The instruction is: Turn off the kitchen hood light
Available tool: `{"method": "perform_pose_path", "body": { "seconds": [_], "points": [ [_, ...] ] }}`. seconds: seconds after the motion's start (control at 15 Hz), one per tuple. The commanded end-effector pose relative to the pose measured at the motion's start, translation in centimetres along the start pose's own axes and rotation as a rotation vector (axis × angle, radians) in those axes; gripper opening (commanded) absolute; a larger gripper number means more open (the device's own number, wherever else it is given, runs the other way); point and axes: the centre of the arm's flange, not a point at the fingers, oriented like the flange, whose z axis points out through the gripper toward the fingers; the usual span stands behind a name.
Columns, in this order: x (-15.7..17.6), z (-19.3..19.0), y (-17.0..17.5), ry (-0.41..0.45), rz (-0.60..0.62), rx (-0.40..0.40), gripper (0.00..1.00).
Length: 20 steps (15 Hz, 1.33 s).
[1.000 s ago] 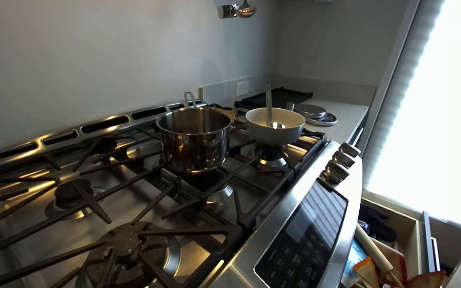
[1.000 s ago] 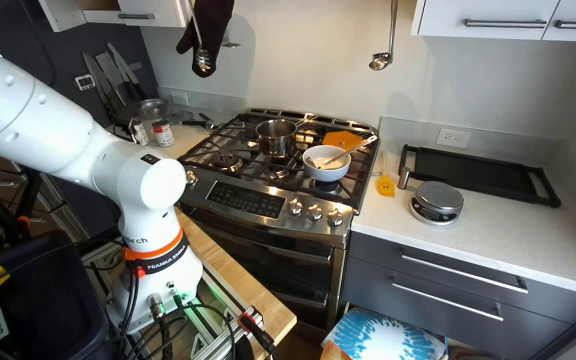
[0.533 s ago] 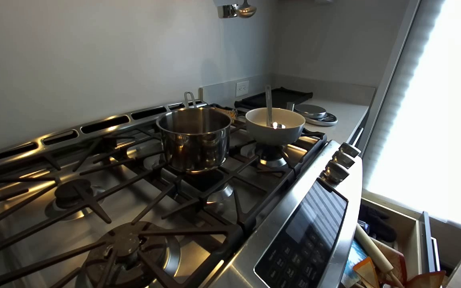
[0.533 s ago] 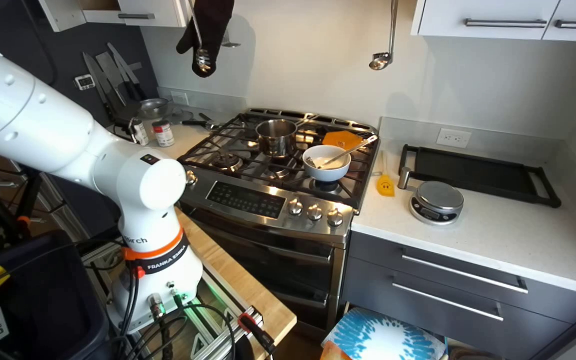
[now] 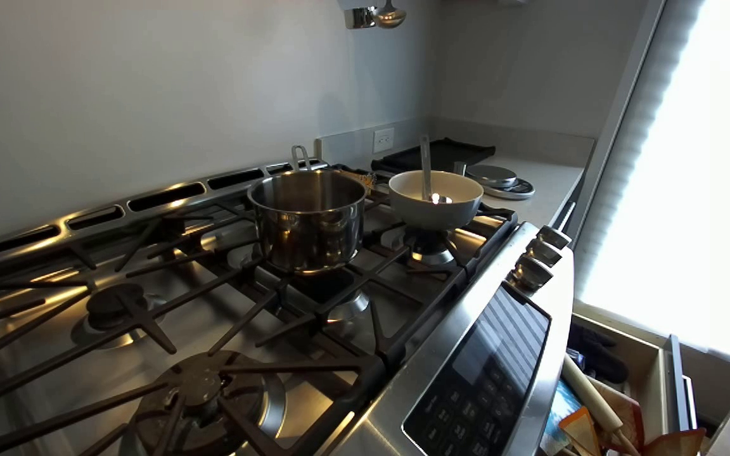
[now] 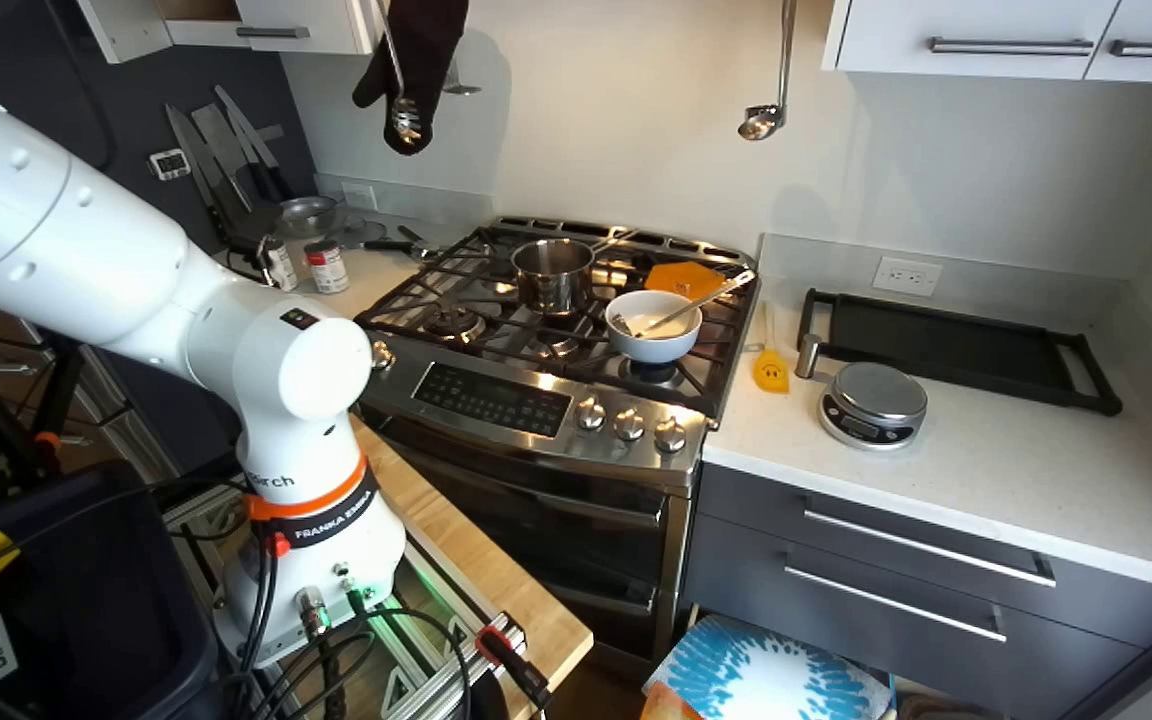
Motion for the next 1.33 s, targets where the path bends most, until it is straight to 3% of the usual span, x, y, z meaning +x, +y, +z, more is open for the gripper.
{"method": "perform_pose_path", "body": {
  "seconds": [0.0, 1.27],
  "points": [
    [0.3, 0.5, 0.3, -0.017, 0.009, -0.004, 0.00],
    [0.8, 0.3, -0.2, -0.030, -0.013, -0.015, 0.00]
  ]
}}
